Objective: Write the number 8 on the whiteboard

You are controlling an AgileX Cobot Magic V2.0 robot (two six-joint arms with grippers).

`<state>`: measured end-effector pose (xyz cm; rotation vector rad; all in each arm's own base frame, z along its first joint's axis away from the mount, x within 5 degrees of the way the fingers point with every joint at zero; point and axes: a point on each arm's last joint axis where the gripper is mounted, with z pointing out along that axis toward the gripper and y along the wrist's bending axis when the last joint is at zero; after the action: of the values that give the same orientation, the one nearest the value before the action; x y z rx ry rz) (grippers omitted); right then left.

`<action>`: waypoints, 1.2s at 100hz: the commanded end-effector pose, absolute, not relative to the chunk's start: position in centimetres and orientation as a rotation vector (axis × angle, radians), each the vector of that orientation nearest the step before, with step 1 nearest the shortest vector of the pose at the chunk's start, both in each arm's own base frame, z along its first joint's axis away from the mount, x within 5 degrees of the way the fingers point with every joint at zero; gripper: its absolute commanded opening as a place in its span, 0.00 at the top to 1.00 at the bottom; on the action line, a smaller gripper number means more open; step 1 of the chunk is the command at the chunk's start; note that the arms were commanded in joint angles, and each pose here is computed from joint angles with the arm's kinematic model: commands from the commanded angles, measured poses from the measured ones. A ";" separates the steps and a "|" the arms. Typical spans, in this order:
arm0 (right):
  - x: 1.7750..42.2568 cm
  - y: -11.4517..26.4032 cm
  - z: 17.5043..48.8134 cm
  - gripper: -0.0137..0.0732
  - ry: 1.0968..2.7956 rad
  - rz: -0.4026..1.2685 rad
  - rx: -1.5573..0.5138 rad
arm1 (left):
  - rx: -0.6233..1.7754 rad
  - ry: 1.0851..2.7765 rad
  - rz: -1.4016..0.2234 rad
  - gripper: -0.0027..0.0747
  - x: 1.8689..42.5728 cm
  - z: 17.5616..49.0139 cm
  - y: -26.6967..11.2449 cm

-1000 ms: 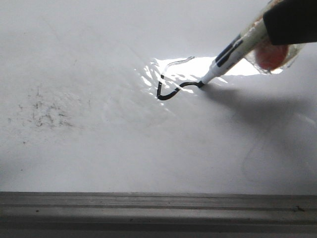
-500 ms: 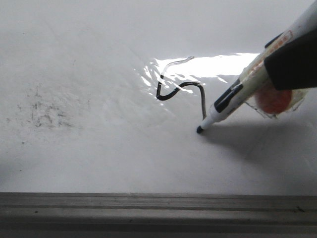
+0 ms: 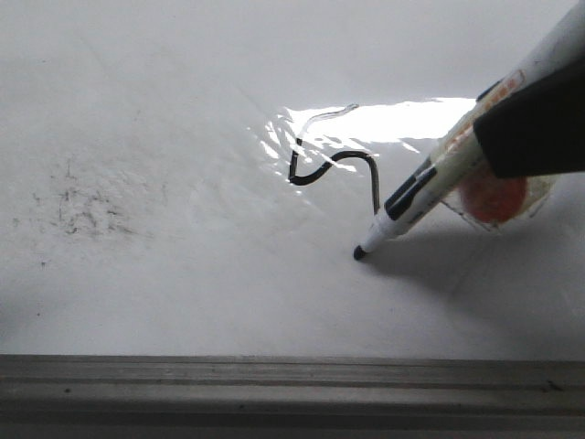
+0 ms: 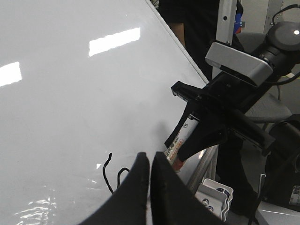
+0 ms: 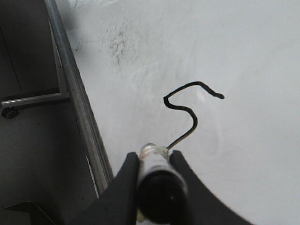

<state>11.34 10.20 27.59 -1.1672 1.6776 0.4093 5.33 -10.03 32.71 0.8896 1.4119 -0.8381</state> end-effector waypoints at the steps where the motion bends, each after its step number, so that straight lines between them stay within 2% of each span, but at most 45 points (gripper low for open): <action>1: 12.4 9.9 28.3 0.89 1.659 0.323 -1.114 | 0.830 1.390 -0.844 0.99 5.5 33.9 -9.8; 60: 12.7 10.2 27.9 0.89 1.677 0.331 -1.141 | 0.830 1.390 -0.844 0.99 5.5 33.9 -9.8; 120: 14.3 10.4 29.5 0.89 1.647 0.257 -1.062 | 0.830 1.390 -0.844 0.99 5.5 33.9 -9.8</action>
<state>12.53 11.07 28.12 -1.1788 1.7032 0.4416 5.31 -10.04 32.70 0.8923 1.4125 -0.8396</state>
